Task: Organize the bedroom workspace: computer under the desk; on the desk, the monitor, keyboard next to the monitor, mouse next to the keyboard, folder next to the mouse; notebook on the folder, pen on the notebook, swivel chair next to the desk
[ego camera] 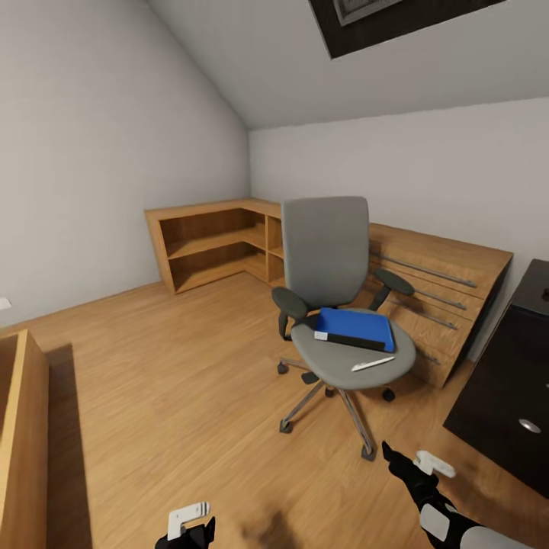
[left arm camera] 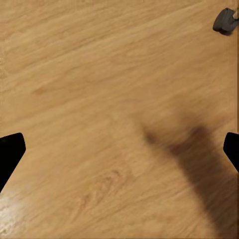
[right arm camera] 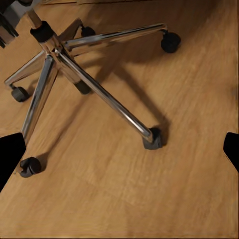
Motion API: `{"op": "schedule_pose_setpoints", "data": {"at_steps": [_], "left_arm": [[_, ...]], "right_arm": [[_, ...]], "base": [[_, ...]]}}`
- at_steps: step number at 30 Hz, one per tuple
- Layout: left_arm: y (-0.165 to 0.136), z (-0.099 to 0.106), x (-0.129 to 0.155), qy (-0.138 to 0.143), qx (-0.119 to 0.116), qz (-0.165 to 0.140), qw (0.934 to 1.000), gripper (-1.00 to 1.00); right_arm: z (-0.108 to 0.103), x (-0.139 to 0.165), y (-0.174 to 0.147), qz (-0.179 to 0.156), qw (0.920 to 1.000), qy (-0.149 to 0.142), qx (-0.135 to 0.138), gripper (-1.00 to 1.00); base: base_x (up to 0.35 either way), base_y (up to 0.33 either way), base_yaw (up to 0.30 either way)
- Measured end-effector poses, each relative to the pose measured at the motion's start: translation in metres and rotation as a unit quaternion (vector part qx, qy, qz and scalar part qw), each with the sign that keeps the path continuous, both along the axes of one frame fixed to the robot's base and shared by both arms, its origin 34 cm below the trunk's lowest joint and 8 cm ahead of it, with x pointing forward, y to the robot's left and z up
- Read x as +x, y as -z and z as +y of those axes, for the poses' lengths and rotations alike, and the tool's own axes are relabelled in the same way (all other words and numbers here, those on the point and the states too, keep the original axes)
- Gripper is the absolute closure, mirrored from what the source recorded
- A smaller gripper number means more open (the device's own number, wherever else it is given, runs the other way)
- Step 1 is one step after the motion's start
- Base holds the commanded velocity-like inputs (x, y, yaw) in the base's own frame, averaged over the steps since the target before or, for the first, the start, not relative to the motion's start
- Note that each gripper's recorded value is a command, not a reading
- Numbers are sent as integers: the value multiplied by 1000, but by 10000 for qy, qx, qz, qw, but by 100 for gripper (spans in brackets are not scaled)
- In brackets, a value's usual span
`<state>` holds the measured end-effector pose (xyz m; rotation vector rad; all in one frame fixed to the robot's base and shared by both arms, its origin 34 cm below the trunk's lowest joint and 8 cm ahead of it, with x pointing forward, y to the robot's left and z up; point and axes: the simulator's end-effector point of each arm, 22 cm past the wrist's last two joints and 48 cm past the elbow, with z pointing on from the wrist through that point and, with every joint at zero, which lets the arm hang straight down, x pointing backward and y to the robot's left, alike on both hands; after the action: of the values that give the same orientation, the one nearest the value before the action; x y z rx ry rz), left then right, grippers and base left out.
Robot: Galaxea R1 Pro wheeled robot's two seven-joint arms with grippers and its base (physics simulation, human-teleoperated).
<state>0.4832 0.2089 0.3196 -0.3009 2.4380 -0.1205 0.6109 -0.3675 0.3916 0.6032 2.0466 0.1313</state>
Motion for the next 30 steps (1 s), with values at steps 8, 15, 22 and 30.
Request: {"op": "schedule_pose_setpoints", "data": {"at_steps": [8,15,22,30], "left_arm": [[0,-1,-20,-3,-9,305,9995,-100],[-6,1,-30,-23,21,373,9993,-100],[-21,4,-28,-43,58,307,9995,-100],[-38,5,-24,-52,66,286,9996,-100]], "right_arm": [[7,-34,9,309,9992,-136,-203,-100],[5,-55,10,518,9983,-116,-257,-100],[12,-62,1,588,9979,-127,-235,-100],[38,-60,-12,592,9981,-167,-86,-100]], "base": [[0,0,0],[0,0,0],[0,0,-1],[0,0,-131]]}}
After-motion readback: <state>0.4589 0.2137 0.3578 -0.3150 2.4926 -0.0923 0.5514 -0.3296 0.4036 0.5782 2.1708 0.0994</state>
